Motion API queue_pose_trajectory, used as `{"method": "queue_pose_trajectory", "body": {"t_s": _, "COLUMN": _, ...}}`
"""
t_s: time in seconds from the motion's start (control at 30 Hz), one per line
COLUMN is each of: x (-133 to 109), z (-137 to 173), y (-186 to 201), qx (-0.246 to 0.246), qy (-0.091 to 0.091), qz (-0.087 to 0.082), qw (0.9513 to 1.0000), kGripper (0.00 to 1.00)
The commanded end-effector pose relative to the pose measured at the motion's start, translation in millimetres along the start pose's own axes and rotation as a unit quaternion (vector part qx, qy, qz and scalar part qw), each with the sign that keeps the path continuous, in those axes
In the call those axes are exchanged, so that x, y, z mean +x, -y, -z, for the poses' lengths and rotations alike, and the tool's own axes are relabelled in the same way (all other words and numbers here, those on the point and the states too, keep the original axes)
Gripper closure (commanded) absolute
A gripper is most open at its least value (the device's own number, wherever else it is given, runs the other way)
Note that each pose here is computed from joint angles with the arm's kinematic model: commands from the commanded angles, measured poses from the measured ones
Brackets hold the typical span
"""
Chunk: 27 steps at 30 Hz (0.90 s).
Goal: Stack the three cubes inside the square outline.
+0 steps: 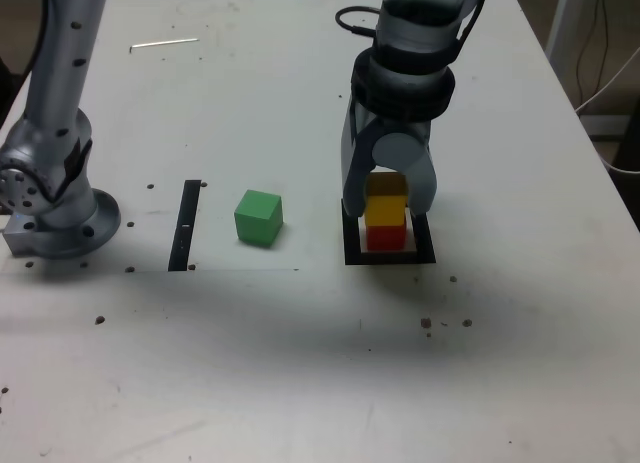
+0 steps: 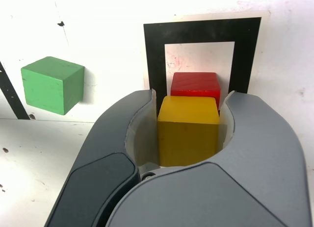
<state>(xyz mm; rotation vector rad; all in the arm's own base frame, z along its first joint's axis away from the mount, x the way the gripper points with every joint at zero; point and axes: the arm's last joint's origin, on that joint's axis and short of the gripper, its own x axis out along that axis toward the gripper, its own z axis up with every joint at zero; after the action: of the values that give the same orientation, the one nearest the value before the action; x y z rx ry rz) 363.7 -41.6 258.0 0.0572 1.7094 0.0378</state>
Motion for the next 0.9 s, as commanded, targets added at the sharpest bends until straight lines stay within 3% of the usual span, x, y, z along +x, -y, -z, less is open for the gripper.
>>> {"method": "queue_pose_trajectory", "body": {"t_s": 0.0, "x": 4.2, "z": -1.5, "y": -0.7, "qx": 0.001, "qy": -0.004, "qz": 0.002, "qw": 1.0000, "kGripper": 0.59}}
{"method": "queue_pose_trajectory", "body": {"t_s": 0.23, "x": 5.7, "z": -1.3, "y": -2.2, "qx": 0.009, "qy": -0.002, "qz": 0.003, "qw": 1.0000, "kGripper": 0.18}}
{"method": "queue_pose_trajectory", "body": {"t_s": 0.37, "x": 6.4, "z": 0.4, "y": -2.4, "qx": 0.010, "qy": -0.003, "qz": 0.002, "qw": 0.9999, "kGripper": 0.04}}
{"method": "queue_pose_trajectory", "body": {"t_s": 0.57, "x": 2.9, "z": 4.4, "y": -3.5, "qx": 0.010, "qy": 0.001, "qz": -0.003, "qw": 0.9999, "kGripper": 0.01}}
{"method": "queue_pose_trajectory", "body": {"t_s": 0.87, "x": -21.3, "z": 28.1, "y": -9.7, "qx": 0.005, "qy": 0.028, "qz": -0.028, "qw": 0.9992, "kGripper": 0.01}}
